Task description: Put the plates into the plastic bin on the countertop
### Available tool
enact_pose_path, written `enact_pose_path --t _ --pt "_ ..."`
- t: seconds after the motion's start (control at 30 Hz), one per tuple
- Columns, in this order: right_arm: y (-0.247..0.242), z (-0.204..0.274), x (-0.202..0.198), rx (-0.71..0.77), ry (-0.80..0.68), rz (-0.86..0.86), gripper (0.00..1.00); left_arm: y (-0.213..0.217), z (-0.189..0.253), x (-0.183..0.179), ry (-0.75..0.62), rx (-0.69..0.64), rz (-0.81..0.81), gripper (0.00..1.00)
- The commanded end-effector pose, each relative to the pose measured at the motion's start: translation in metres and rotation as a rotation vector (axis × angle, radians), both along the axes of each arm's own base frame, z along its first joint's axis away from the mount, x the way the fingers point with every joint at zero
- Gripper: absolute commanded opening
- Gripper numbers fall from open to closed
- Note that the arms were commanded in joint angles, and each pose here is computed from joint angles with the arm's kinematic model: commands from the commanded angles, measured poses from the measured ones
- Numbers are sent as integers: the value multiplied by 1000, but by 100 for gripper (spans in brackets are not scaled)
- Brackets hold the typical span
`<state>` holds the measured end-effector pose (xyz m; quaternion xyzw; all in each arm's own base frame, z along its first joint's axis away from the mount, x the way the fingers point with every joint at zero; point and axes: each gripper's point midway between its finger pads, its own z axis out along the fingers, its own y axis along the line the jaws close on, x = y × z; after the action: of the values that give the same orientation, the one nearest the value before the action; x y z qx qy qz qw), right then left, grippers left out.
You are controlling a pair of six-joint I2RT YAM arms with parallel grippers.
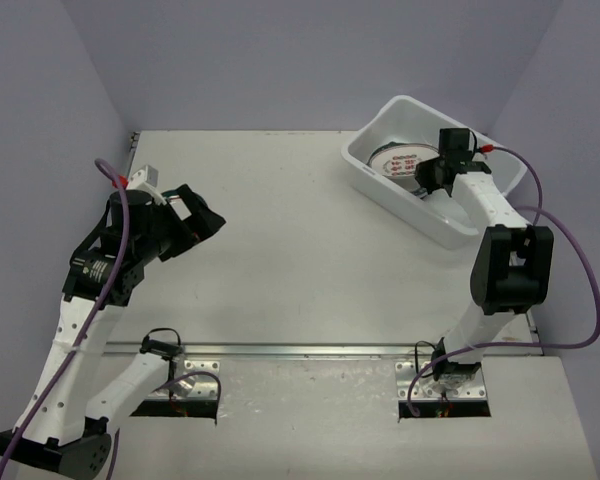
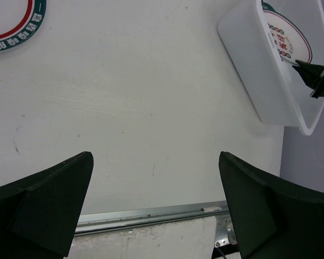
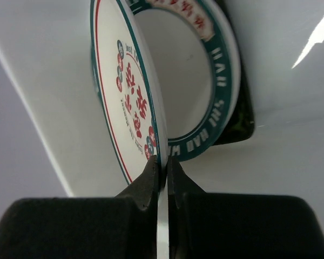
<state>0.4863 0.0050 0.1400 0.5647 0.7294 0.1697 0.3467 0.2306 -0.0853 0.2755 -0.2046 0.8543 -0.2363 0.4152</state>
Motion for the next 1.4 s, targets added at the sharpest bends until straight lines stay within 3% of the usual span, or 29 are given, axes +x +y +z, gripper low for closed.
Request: enact_pose_path --t 0.0,0.17,0.3,0.37,0.4,0.53,0.7,0.83,1.0,1.03,1.13,1.17,1.23,1.37 --pt "-33 11 2 -79 -29 -159 0 -1 -2 -6 -14 16 -30 100" --pt "-23 -5 10 -75 14 -60 0 -3 -17 -7 17 14 -48 100" --pt "-11 -12 17 -52 4 28 41 -4 -20 -4 25 21 -55 100" --pt "0 -17 19 -37 11 98 85 -3 -23 -2 35 33 -56 100" --pt "4 -20 19 -33 22 137 98 -3 -25 -1 41 38 -55 100" --pt "26 -28 11 15 122 296 99 -2 -41 0 95 61 -65 100" --pt "38 -6 -1 -13 78 377 99 5 -60 3 171 80 -9 100" --pt "39 37 -9 -49 14 418 99 27 -88 8 299 105 191 100" --pt "67 112 -22 -100 -133 565 99 55 -99 27 316 95 456 100" --pt "75 124 -33 -174 -133 619 99 66 -102 32 322 93 540 100" --pt "98 164 -51 -620 -167 732 99 91 -114 42 348 78 673 100" --pt "107 174 -59 -691 -194 765 99 97 -118 45 351 68 701 100" --pt "137 194 -94 -654 -343 904 99 119 -132 51 379 55 781 100" --pt "171 144 -147 -407 -408 1080 99 154 -170 61 454 -7 879 100"
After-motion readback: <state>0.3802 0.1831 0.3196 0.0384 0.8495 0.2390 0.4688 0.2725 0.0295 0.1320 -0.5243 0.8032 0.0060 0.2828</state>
